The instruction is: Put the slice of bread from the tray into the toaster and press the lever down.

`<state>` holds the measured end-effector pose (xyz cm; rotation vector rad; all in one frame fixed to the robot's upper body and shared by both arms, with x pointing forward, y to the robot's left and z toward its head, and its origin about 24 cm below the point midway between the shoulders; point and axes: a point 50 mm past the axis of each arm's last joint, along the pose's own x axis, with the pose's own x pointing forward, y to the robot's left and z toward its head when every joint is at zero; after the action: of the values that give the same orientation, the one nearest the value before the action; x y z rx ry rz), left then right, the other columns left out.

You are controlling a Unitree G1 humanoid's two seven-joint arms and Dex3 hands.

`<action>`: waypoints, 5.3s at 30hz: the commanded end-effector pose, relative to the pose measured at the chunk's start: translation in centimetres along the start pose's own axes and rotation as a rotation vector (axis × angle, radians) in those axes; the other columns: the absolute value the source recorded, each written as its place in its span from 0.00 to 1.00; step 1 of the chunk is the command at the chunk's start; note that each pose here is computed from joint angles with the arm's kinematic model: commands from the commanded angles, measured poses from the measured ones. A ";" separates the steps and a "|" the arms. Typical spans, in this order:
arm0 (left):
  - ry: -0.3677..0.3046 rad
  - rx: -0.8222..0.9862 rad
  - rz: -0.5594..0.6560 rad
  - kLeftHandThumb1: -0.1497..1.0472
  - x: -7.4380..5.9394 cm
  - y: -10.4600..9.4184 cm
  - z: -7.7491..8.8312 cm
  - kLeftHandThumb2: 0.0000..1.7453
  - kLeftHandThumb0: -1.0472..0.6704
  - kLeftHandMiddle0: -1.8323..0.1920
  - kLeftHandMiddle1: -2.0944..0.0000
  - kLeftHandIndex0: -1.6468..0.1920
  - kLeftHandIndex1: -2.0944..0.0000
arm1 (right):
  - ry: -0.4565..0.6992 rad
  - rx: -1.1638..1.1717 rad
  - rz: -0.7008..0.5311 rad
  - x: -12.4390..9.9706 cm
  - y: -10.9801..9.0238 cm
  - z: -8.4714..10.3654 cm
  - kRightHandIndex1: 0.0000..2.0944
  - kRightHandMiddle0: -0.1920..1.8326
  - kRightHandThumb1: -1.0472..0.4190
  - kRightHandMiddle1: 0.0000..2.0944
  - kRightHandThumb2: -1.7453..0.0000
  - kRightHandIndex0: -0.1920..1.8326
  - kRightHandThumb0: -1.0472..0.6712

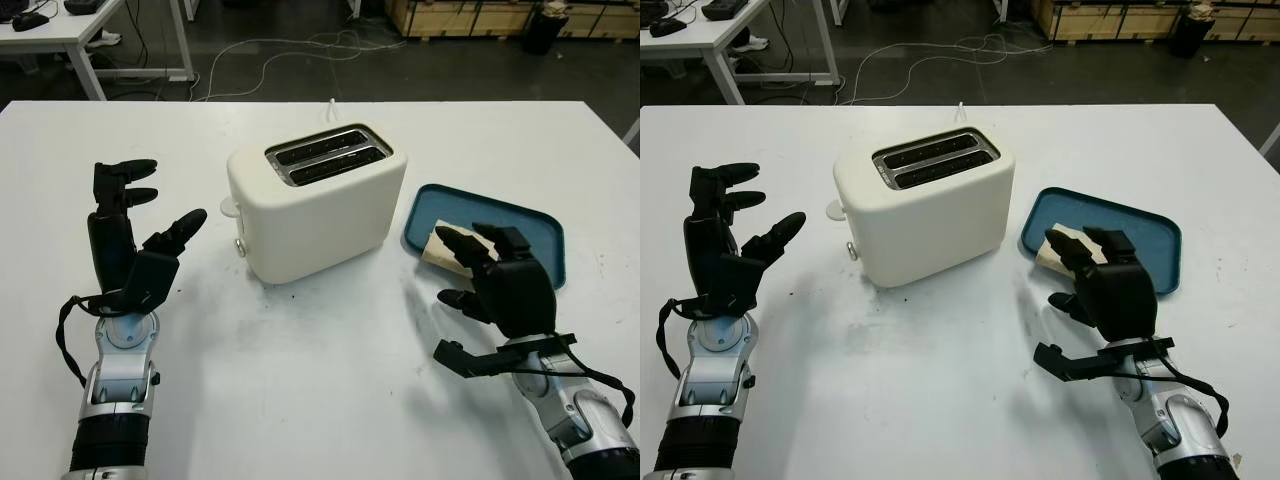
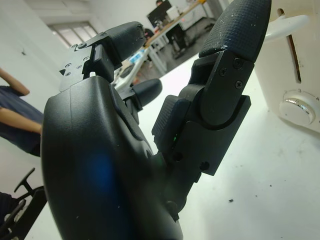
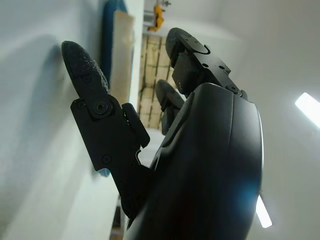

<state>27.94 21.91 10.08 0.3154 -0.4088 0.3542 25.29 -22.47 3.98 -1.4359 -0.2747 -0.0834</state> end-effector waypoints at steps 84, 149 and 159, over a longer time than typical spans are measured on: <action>-0.015 -0.012 -0.025 0.81 -0.2 -0.3 0.0 0.00 0.05 0.90 0.30 0.89 0.36 | -0.020 -0.009 -0.286 6.0 -4.4 -1.9 0.83 0.54 0.09 0.75 0.91 0.63 0.32; -0.001 -0.012 0.001 0.83 -0.3 -0.3 -0.1 0.00 0.04 0.88 0.31 0.88 0.37 | -0.456 0.384 0.471 22.3 -17.3 10.8 0.83 0.55 0.09 0.83 0.84 0.64 0.22; 0.003 -0.007 0.003 0.82 -0.2 -0.3 -0.1 0.00 0.03 0.88 0.31 0.89 0.36 | -0.487 0.477 0.489 22.2 -18.6 10.4 0.83 0.57 0.09 0.83 0.87 0.64 0.26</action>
<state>27.94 21.62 10.03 0.2993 -0.4167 0.3526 41.32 -12.07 27.47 -1.0067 -0.2922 0.7084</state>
